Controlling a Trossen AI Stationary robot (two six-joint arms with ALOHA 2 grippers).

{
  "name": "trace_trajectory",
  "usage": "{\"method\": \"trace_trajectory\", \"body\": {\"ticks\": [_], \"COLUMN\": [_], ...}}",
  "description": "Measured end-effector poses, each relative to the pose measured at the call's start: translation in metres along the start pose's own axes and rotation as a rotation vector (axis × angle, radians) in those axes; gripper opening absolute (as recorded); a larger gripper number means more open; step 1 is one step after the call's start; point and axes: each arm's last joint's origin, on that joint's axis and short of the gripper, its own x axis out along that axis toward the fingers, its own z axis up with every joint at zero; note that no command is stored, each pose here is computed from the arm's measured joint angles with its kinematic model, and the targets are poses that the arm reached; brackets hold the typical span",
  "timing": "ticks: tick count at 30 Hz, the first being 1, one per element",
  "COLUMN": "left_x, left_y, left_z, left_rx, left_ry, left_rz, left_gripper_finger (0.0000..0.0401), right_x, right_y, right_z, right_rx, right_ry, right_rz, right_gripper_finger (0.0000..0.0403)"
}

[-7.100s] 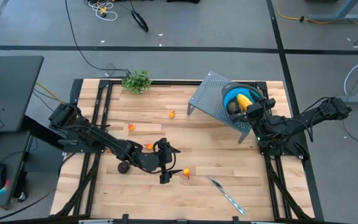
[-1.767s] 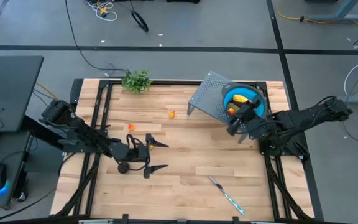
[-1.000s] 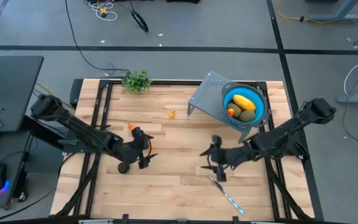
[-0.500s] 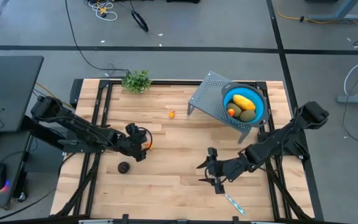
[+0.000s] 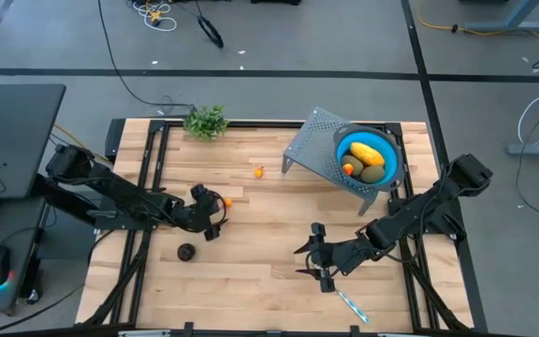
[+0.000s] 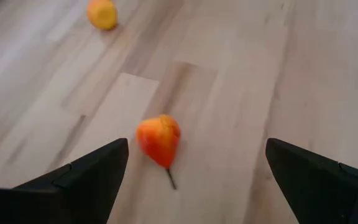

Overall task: Pick & Place Fruit
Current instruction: Put the pear into the strainer bowl on the shelf

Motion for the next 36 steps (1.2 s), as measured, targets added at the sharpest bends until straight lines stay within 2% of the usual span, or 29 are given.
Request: {"method": "trace_trajectory", "body": {"ticks": [10,15,21,36], "left_x": [0.0,0.003,0.002,0.0], "left_y": [0.005,0.01,0.021,0.023], "left_z": [-0.005,-0.015,-0.031,-0.034], "left_rx": [0.053,0.015,-0.009,-0.03], "left_ry": [-0.031,-0.106,-0.195,-0.255], "left_rz": [0.106,0.105,0.205,0.169], "left_gripper_finger": [0.0389,0.0389,0.0389,0.0389], "right_x": [-0.001,-0.001,0.0,0.0], "right_y": [0.002,0.002,0.001,0.001], "right_z": [0.0,0.0,0.0,0.0], "right_rx": [-0.002,-0.002,-0.001,-0.001], "right_ry": [-0.002,-0.002,-0.002,-0.003], "right_rz": [0.005,0.005,0.005,0.005], "right_gripper_finger": [0.0243,0.0243,0.0243,0.0243]}}
